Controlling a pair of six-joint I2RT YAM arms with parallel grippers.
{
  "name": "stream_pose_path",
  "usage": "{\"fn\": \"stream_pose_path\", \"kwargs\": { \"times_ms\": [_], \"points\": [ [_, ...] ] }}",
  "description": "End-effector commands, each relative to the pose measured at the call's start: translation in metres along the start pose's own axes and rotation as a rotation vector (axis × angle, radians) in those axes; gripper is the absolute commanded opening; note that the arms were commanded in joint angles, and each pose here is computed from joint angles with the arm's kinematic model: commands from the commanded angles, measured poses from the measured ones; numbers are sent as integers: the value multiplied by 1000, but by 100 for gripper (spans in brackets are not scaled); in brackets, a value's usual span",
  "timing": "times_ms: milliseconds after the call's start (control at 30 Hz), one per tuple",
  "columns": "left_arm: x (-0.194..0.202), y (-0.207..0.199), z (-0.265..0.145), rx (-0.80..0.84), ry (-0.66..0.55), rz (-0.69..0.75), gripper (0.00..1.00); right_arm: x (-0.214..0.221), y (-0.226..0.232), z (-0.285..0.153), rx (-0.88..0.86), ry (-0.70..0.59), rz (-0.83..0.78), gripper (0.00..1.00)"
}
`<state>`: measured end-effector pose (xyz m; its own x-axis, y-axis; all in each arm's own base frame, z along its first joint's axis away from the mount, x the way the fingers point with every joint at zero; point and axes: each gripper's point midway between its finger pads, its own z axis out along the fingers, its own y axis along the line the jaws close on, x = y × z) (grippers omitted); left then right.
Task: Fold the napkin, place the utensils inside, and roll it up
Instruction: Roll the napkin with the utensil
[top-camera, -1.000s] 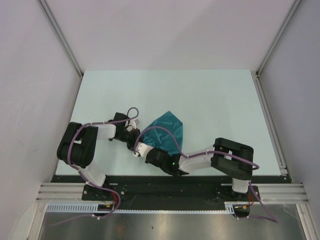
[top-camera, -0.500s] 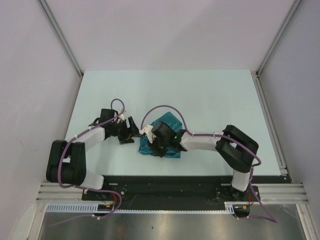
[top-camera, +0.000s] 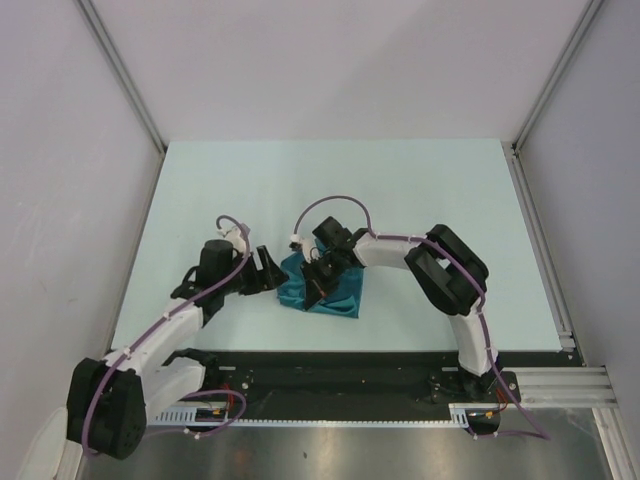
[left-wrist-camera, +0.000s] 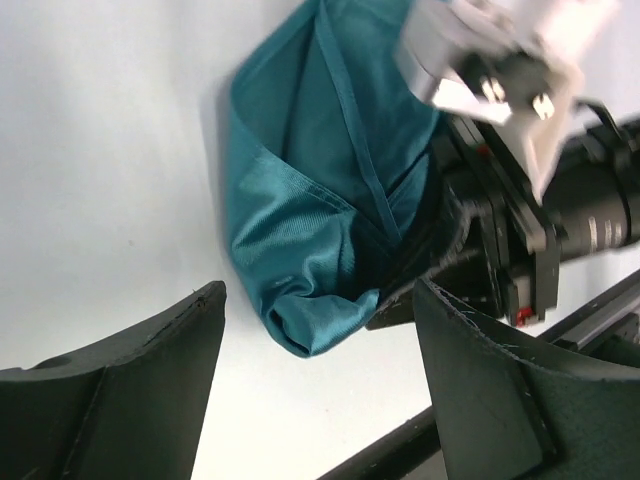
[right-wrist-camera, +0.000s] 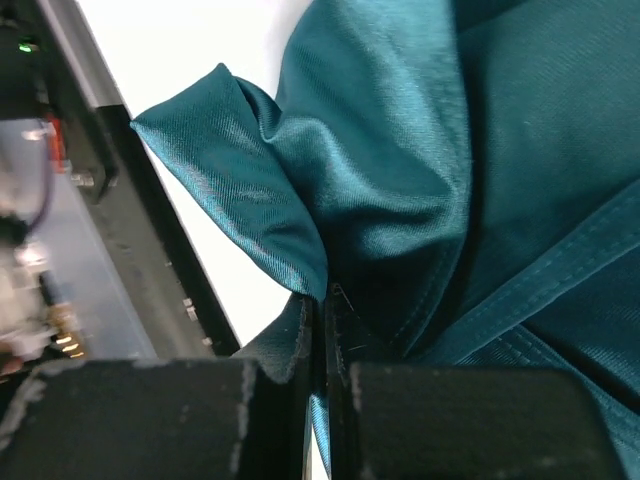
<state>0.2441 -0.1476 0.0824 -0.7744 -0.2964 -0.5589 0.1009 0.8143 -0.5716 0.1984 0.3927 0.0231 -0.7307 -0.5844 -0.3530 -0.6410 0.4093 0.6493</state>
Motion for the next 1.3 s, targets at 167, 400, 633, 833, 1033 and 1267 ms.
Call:
{"fn": "stream_pose_path", "kwargs": {
  "times_ms": [167, 400, 633, 833, 1033, 1267],
  "points": [
    [25, -15, 8, 72, -4, 90, 78, 4, -4, -2, -157, 84, 220, 0],
    [23, -25, 15, 99, -56, 136, 73, 8, -16, 3, -148, 105, 282, 0],
    [29, -15, 23, 66, -63, 128, 57, 8, -18, 3, -152, 108, 296, 0],
    [35, -13, 26, 74, -50, 116, 43, 10, -21, 6, -147, 113, 309, 0],
    [47, -5, 35, 65, -3, 105, 29, 11, -23, 6, -144, 115, 318, 0],
    [48, 28, 37, -134, 26, 91, 0, 3, -20, -1, -147, 81, 306, 3]
  ]
}}
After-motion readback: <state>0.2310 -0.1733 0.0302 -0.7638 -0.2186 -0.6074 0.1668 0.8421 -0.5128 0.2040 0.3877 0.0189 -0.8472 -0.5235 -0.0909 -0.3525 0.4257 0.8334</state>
